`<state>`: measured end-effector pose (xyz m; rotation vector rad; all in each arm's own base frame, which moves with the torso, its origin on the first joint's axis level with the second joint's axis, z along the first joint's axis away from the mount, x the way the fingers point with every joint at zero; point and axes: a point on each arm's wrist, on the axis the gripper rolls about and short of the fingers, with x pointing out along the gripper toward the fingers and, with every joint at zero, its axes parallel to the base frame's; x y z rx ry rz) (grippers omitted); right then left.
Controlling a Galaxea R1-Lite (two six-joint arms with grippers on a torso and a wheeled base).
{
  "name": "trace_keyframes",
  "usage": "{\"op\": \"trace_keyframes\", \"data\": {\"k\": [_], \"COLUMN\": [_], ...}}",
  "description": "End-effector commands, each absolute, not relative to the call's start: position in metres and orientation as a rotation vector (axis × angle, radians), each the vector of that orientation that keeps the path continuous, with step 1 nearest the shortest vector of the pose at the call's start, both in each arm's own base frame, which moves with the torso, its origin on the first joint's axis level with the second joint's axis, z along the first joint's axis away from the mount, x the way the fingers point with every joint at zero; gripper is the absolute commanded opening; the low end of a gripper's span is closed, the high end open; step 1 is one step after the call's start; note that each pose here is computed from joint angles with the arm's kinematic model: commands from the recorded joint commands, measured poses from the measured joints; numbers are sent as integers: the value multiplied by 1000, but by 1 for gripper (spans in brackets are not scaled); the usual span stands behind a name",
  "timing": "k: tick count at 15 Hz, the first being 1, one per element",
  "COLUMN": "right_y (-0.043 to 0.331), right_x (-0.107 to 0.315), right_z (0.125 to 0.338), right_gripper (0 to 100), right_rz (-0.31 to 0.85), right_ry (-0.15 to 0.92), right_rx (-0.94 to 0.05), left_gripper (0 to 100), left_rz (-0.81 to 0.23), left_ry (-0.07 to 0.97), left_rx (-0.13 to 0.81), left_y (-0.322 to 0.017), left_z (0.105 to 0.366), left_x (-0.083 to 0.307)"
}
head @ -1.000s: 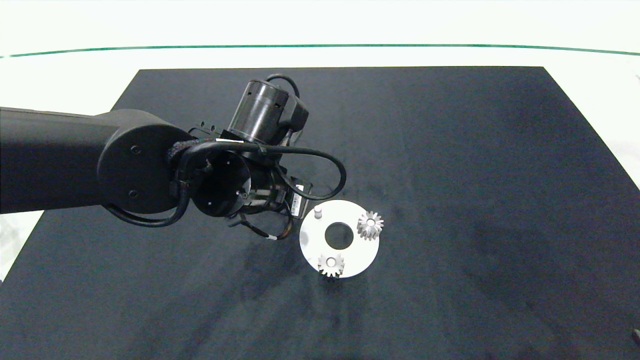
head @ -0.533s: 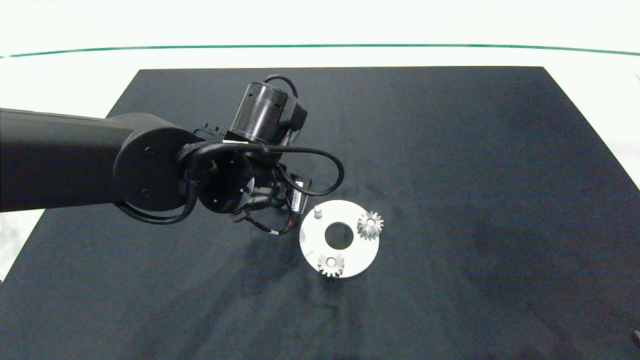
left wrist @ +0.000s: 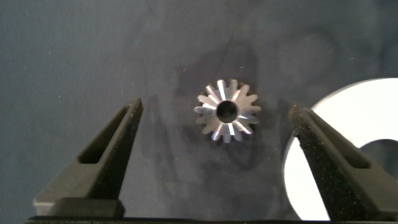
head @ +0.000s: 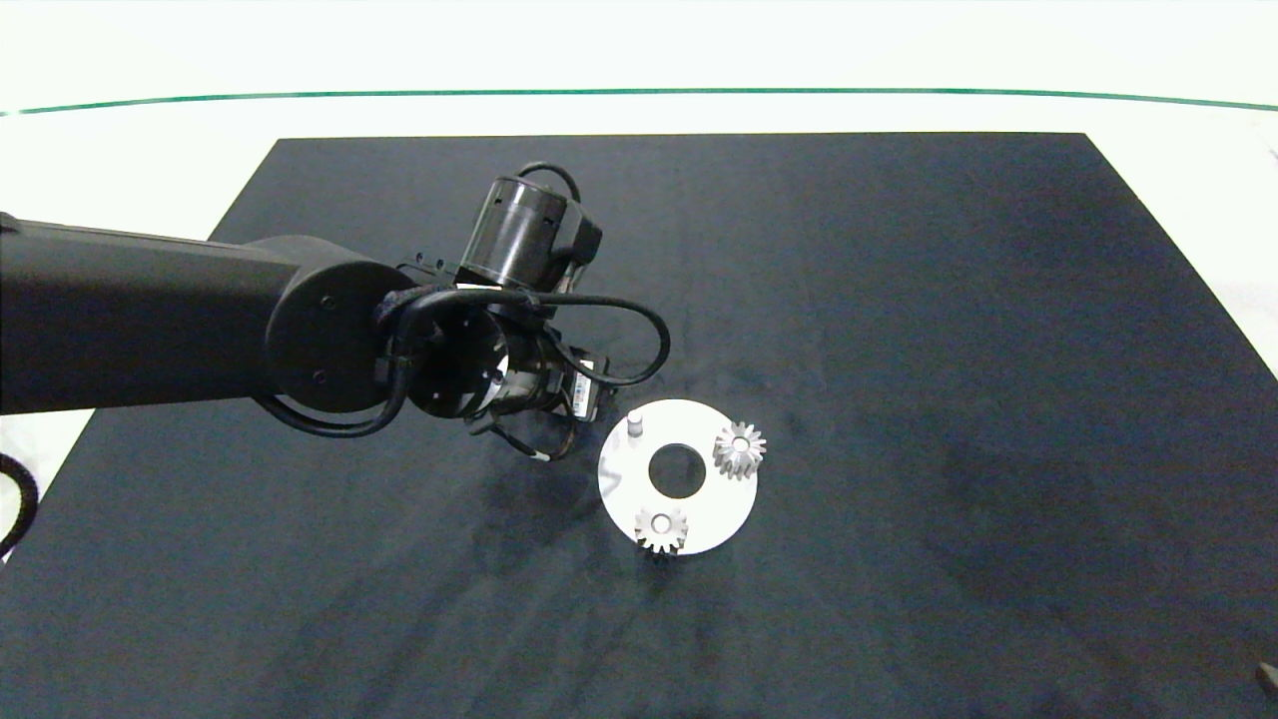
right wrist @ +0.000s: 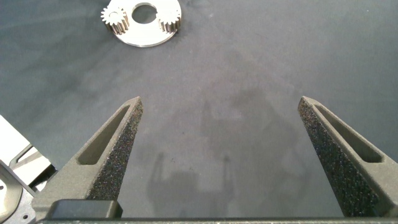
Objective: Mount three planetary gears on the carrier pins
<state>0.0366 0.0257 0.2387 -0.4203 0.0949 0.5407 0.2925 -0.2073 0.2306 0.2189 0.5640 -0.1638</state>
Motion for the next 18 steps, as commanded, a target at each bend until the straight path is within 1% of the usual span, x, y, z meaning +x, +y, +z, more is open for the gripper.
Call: {"op": "trace_keyframes", "data": {"k": [1,8,12,16,18], "right_y": [26,26,26,27,27], "right_x": [37,37,37,38,38], "right_z": [238,238,237,237,236], "right_gripper": [100,100,100,100,100], "right_rz": [540,541,541,543,542], "right_ry": [96,99,102,104,107], "right_rx": [-424,-425,-427,-428,-429], "left_gripper": [100,99,92,83,80], "left_rz": [-143,-129,-126,-129,-133], "left_ry": [578,591,607,607,586], "left_rx": [221,221,221,222,209], "left_y": [-202,-200,-203,-204,-205], "left_z": [227,222,215,214,215], "left_x": [296,301,304,304,304]}}
